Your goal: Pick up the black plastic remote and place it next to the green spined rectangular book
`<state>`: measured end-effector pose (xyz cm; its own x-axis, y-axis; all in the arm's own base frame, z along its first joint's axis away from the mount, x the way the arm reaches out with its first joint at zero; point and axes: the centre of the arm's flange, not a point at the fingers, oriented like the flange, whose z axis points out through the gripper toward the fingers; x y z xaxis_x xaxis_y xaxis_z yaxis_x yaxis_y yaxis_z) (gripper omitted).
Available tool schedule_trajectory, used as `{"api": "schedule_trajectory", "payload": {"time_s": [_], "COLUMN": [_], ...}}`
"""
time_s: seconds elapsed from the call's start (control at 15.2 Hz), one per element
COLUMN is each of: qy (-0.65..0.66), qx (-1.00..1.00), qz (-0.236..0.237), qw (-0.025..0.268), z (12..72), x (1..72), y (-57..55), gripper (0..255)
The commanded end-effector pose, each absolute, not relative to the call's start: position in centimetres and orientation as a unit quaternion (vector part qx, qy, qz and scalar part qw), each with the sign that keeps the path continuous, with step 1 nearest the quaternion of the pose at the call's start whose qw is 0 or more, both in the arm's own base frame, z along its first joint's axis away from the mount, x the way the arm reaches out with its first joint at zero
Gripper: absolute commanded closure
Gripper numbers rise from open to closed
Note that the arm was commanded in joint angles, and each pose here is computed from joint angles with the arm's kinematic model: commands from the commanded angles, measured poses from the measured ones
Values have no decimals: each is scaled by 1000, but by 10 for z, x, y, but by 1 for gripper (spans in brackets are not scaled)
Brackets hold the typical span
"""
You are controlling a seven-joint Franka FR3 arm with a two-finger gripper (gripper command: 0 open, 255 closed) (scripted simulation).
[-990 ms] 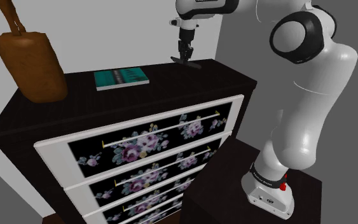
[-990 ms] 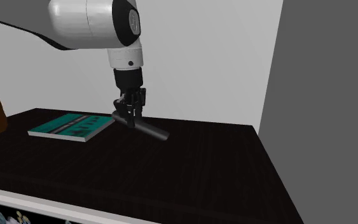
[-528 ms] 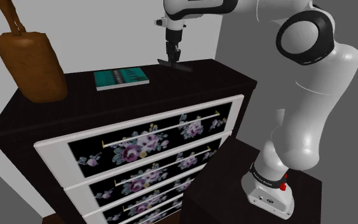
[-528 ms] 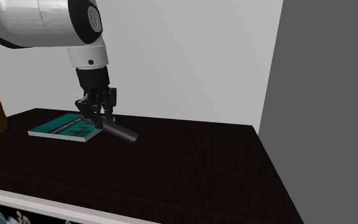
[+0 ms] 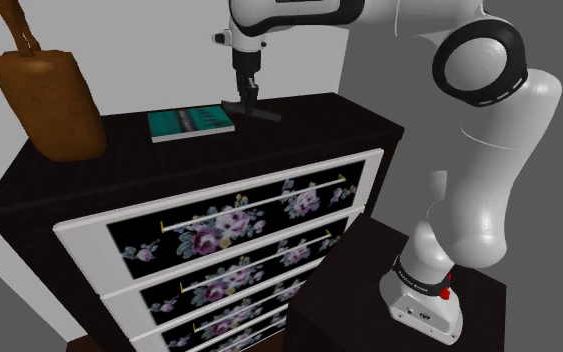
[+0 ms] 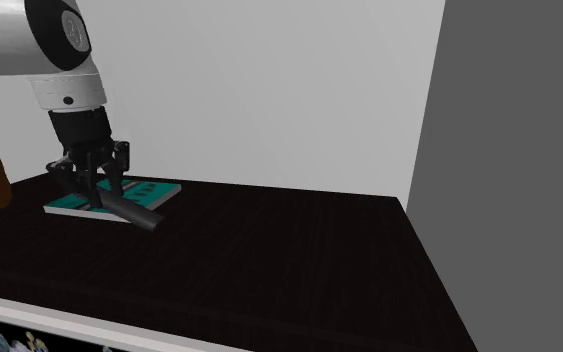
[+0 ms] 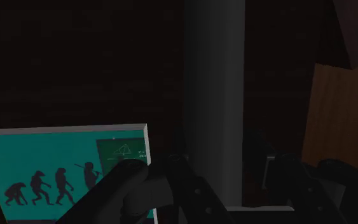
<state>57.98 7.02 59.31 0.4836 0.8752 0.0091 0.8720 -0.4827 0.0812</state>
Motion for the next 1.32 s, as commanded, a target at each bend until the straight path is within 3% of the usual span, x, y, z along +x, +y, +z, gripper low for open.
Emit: {"api": "schedule_trajectory", "payload": {"time_s": [0.0, 0.46, 1.25], "qy": [507, 507, 507], "qx": [861, 861, 861], "qz": [25, 25, 25], "qw": [33, 33, 33], "z": [595, 595, 532], "x": [582, 589, 589], "y": [99, 189, 189], "gripper": [255, 255, 255]}}
